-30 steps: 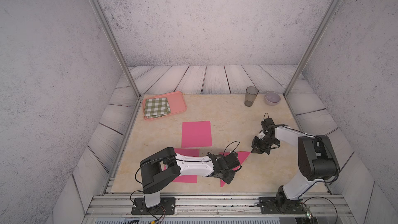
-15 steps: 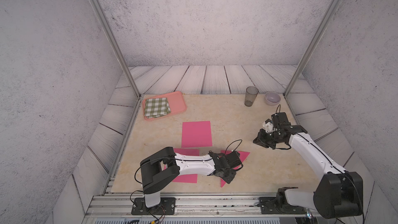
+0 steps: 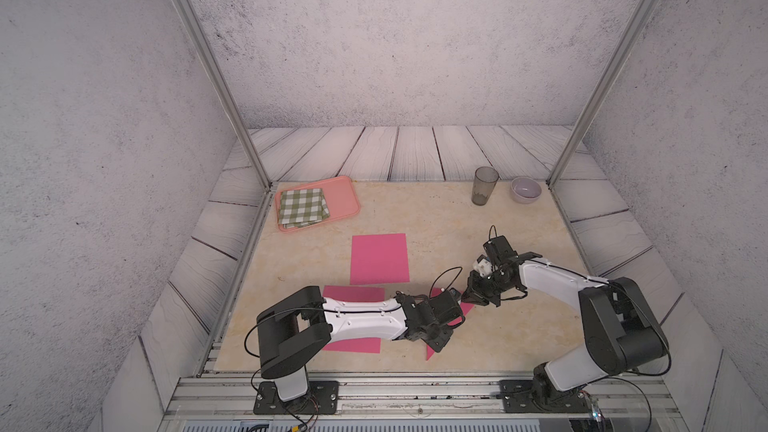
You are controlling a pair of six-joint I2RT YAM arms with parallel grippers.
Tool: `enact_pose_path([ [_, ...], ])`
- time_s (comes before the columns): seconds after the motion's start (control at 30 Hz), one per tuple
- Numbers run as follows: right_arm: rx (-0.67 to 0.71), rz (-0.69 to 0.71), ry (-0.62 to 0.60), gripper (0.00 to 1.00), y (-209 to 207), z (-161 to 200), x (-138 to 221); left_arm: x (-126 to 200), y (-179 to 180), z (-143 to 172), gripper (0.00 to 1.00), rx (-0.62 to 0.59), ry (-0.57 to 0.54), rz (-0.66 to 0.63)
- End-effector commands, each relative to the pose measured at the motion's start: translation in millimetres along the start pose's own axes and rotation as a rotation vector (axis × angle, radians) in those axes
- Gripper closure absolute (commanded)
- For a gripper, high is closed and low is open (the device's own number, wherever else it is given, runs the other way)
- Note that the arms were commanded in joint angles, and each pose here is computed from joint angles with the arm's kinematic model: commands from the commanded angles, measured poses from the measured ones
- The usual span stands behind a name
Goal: Fold the square paper diagonally
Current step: Fold the paper at the center of the board.
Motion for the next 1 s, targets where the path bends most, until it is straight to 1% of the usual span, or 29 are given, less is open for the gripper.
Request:
enact_pose_path([
  [0.0,-0.017,0.037,0.003,0.88,-11.3,-4.4,-14.4,9.6,0.6,-0.1,1.0,-0.019,-0.033,-0.003],
  [0.17,-0.034,0.108,0.014,0.89,-26.0,-4.9,-23.0,28.6,3.3,-3.6,1.0,-0.02,-0.084,-0.002],
  [0.27,-0.032,0.142,0.01,0.89,-29.8,-6.5,-22.7,44.7,7.5,-6.8,0.96,-0.011,-0.129,-0.013],
  [0.43,-0.028,0.197,-0.011,0.9,-36.1,-13.4,-14.0,72.0,22.4,-8.3,0.92,0.031,-0.199,-0.059],
  [0.53,-0.026,0.219,-0.03,0.9,-39.7,-19.1,-4.6,85.0,34.7,-5.2,0.87,0.067,-0.222,-0.084],
  [0.63,-0.032,0.229,-0.053,0.9,-44.4,-25.6,6.6,94.1,45.4,-0.2,0.84,0.101,-0.244,-0.095],
  [0.83,-0.07,0.231,-0.111,0.9,-57.6,-44.8,28.8,104.1,65.0,10.2,0.82,0.181,-0.309,-0.115],
  [0.97,-0.129,0.206,-0.152,0.9,-71.9,-62.7,39.3,104.7,78.9,18.1,0.82,0.248,-0.306,-0.138],
])
Point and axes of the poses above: each gripper's point midway between its finger pads, its own x axis back along the fingers, its own y axis along the line the jaws close on, z = x × y, the point moved 4 cm from there along x, back along the fingers, and after that the axes turned 5 degrees about x, right-handed, at the moved point
